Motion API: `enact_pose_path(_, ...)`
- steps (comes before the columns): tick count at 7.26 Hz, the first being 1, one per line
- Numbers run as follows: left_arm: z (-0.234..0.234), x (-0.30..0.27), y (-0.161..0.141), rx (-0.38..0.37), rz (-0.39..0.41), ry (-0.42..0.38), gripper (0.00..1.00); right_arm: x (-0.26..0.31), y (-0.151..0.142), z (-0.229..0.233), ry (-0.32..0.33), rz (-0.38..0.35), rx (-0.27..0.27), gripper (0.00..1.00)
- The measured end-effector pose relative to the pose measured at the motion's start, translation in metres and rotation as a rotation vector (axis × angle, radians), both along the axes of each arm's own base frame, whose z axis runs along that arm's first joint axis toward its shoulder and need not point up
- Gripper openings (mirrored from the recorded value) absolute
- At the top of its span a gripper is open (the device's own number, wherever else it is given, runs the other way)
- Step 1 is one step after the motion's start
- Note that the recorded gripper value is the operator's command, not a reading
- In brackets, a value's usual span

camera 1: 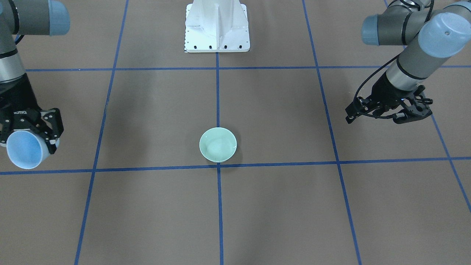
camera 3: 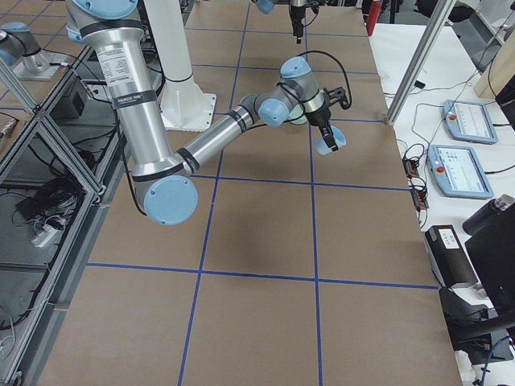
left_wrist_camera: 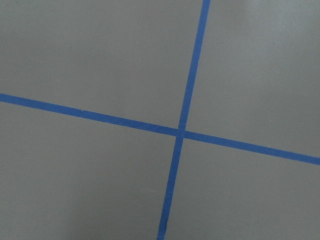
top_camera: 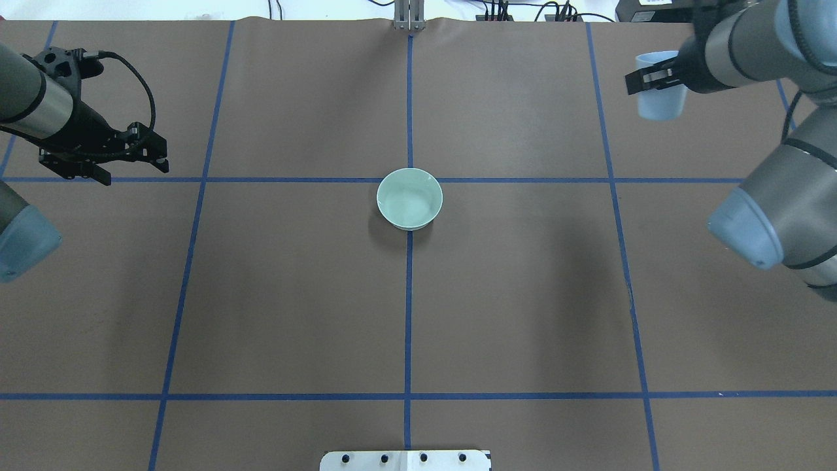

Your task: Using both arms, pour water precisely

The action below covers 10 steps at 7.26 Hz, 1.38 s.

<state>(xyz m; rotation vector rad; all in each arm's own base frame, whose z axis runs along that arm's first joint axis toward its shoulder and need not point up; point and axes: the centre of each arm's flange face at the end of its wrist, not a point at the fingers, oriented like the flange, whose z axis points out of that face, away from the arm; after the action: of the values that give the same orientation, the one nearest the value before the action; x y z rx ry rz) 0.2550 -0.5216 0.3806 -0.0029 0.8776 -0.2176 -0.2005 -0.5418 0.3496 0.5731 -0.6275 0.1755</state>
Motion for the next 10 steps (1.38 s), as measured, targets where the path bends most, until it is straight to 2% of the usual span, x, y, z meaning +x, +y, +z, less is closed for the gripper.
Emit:
enact_pose_path(2,0.000,0.000,0.000,0.000,-0.001,0.000,1.00,0.033,0.021,0.071,0.011,0.140,0.037,0.00)
enact_pose_path(5,0.000,0.000,0.000,0.001,-0.001,0.000,1.00,0.066,0.046,0.131,-0.002,0.340,0.087,0.00)
enact_pose_path(8,-0.001,0.000,0.000,0.001,-0.001,0.000,1.00,0.065,0.070,0.220,-0.007,0.424,0.203,0.00)
enact_pose_path(10,-0.001,0.000,0.000,0.002,-0.001,0.001,1.00,0.027,0.098,0.245,0.015,0.458,0.262,0.00)
